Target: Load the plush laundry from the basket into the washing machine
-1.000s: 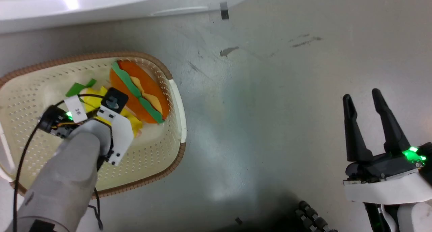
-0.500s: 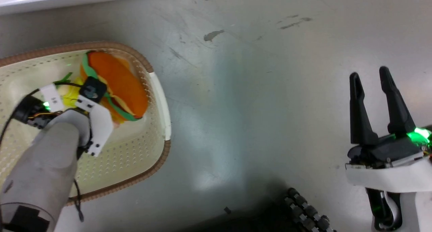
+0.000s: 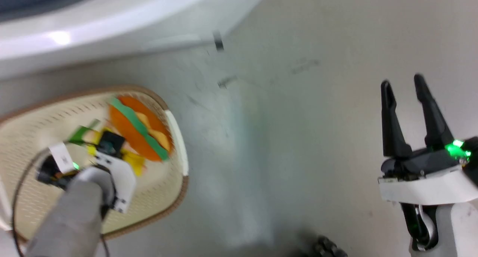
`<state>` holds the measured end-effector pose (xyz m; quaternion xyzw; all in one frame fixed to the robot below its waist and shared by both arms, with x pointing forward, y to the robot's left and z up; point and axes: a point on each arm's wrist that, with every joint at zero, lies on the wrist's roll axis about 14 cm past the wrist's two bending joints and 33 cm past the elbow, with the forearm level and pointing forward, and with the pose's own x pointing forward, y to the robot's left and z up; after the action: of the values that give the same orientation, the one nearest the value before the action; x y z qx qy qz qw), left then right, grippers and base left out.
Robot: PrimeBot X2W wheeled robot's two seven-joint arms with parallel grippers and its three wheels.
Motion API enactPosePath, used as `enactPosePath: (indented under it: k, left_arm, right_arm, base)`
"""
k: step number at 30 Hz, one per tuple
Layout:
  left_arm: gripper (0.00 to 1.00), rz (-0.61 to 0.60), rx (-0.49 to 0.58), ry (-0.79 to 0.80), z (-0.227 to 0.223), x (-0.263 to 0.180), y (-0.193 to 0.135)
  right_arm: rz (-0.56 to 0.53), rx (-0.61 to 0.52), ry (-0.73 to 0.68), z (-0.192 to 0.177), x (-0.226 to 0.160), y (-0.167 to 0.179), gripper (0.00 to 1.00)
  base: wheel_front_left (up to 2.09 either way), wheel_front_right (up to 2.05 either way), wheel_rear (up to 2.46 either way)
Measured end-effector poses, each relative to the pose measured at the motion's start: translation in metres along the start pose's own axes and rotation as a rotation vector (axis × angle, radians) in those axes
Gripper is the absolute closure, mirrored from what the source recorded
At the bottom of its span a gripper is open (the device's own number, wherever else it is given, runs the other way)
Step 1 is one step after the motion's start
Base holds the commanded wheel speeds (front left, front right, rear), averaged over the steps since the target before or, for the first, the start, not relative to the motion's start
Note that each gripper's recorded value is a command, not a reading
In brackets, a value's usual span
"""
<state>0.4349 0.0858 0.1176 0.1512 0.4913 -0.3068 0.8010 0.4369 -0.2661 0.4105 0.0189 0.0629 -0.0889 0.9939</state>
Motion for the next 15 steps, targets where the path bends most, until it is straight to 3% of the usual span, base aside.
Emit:
enactPosePath:
  k: [11,15]
  left_arm:
    - [1.0,0.125,-0.063,-0.279,0.053,-0.104,0.004]
    - [1.0,0.2,-0.087,-0.463,0.089,-0.15,0.013]
  right_arm:
    - [0.047,0.044,-0.144,0.06,-0.032,0.015,0.0]
    - [0.072,0.064,-0.192,0.077,-0.044,0.023,0.0]
  base:
    - [0.0,0.0,0.0]
    - [0.0,0.0,0.0]
